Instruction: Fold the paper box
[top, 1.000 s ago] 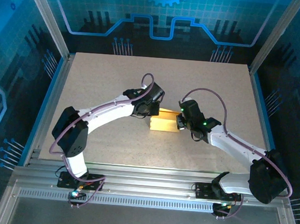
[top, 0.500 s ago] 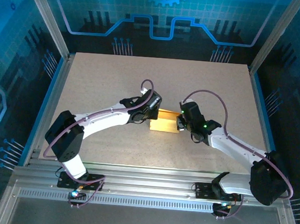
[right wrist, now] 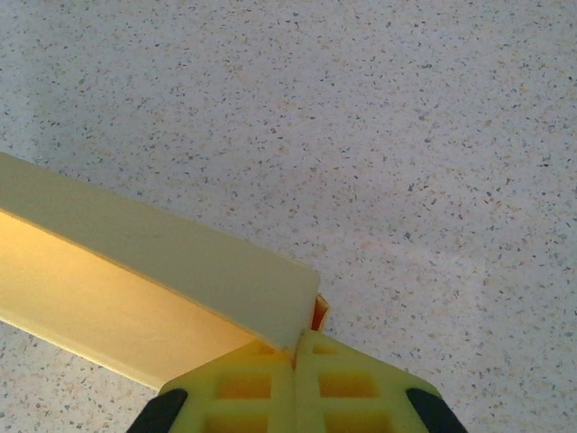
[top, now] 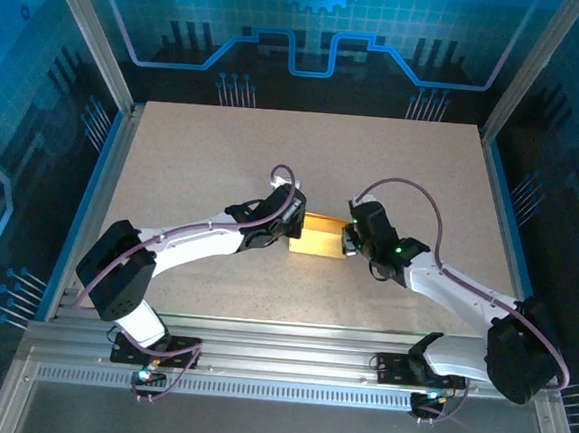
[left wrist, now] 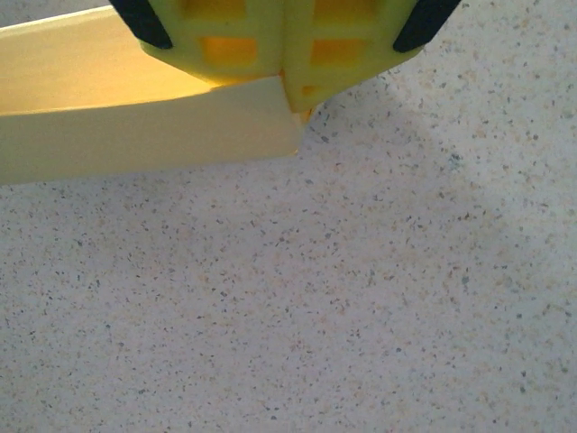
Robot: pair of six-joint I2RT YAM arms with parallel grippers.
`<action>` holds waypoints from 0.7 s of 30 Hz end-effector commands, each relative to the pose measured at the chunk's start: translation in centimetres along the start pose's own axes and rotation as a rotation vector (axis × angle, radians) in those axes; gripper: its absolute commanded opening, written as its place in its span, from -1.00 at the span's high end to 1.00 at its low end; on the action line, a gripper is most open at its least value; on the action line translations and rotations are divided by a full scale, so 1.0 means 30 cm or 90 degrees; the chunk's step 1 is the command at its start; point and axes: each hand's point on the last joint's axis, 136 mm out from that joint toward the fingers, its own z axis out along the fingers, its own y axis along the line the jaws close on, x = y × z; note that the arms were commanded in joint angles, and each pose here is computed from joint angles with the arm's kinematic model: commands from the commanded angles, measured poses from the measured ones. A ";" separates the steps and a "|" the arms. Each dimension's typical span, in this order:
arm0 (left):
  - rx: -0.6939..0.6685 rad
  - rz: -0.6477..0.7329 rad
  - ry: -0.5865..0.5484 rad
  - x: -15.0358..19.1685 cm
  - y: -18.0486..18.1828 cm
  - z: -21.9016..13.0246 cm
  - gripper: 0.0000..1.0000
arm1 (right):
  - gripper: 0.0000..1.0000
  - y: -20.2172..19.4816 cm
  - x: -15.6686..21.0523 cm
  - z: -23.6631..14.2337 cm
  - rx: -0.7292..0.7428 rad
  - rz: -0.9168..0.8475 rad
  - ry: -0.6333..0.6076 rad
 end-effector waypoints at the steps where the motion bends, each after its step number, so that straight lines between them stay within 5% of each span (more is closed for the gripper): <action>1: -0.002 0.045 0.032 0.100 -0.003 0.028 1.00 | 1.00 0.011 0.115 0.008 -0.015 0.000 0.050; 11: 0.003 0.062 0.011 0.149 -0.001 0.053 1.00 | 0.87 0.021 0.129 -0.008 -0.043 -0.018 0.010; 18: -0.021 0.083 0.007 0.165 0.028 0.067 1.00 | -0.14 0.030 0.009 -0.136 -0.070 -0.047 -0.059; 21: -0.024 0.083 0.003 0.168 0.035 0.073 1.00 | -0.39 0.028 -0.038 -0.189 -0.075 -0.043 -0.077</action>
